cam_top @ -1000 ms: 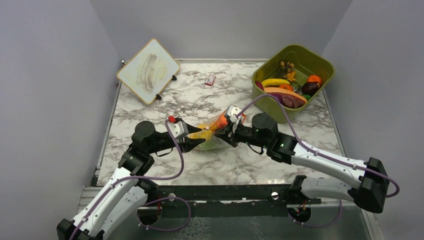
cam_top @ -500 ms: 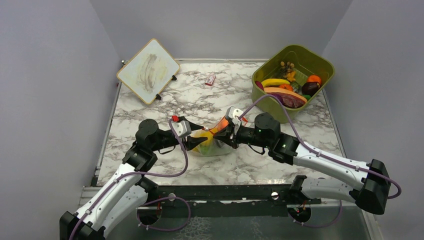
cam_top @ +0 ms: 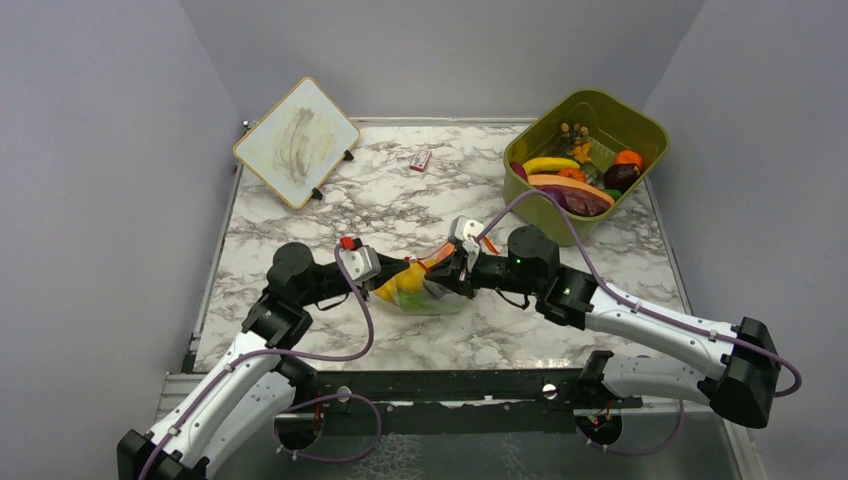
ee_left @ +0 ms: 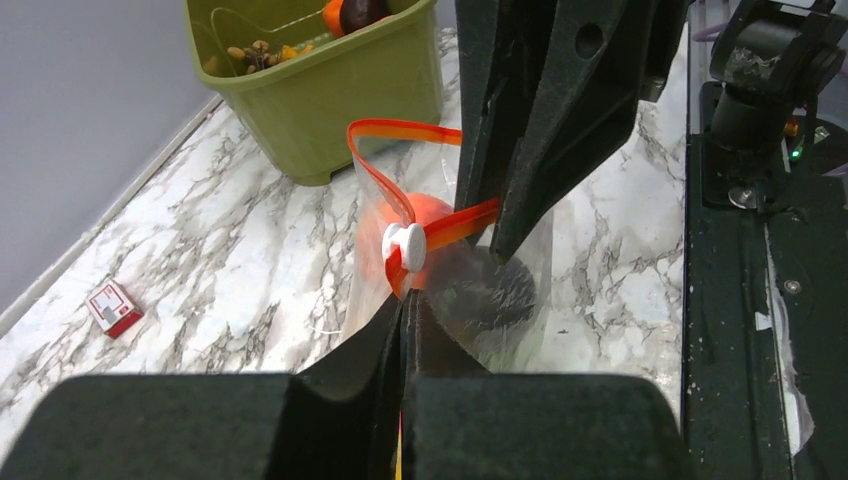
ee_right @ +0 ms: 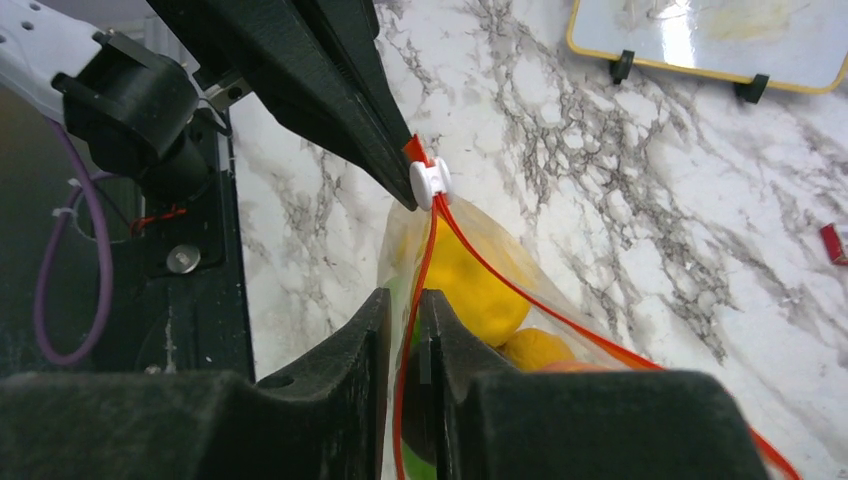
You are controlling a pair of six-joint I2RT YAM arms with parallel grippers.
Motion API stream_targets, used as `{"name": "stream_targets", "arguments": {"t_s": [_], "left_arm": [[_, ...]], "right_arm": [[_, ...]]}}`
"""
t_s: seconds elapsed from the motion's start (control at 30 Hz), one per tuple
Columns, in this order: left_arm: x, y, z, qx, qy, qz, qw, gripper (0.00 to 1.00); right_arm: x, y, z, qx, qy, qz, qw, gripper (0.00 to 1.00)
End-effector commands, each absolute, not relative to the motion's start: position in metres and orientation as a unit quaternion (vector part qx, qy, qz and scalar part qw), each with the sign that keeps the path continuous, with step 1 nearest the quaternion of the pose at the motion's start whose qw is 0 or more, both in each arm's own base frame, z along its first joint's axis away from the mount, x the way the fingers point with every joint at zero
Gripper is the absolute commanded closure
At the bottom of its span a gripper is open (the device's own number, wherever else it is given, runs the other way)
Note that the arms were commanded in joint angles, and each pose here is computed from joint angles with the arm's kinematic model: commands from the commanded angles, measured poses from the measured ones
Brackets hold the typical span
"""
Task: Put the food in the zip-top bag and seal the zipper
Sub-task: Zip the zipper food storage bag at the center of the board.
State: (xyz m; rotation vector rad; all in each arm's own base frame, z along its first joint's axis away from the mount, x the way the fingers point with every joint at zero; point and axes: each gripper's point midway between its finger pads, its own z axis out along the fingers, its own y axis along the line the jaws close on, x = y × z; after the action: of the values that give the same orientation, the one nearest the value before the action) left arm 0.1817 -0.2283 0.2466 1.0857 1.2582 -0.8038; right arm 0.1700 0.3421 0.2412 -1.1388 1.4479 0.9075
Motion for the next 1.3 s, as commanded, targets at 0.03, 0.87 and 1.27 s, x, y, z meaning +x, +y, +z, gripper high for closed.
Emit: {"name": "stream_targets", "arguments": {"t_s": [0.03,0.87,1.27], "left_arm": [[0.172,-0.227,0.255,0.480,0.512,-0.348,0.622,1.00],[0.159,-0.231,0.253,0.502,0.491,-0.369,0.609,1.00],[0.162,-0.228,0.257,0.491,0.498,-0.361,0.617,1.00]], "right_arm": [[0.163,0.344,0.264,-0.491,0.575,0.386,0.529,0.72],[0.163,0.375,0.281,-0.588,0.485,0.372,0.529,0.66],[0.161,0.374,0.265,-0.597,0.493,0.371,0.512,0.99]]}}
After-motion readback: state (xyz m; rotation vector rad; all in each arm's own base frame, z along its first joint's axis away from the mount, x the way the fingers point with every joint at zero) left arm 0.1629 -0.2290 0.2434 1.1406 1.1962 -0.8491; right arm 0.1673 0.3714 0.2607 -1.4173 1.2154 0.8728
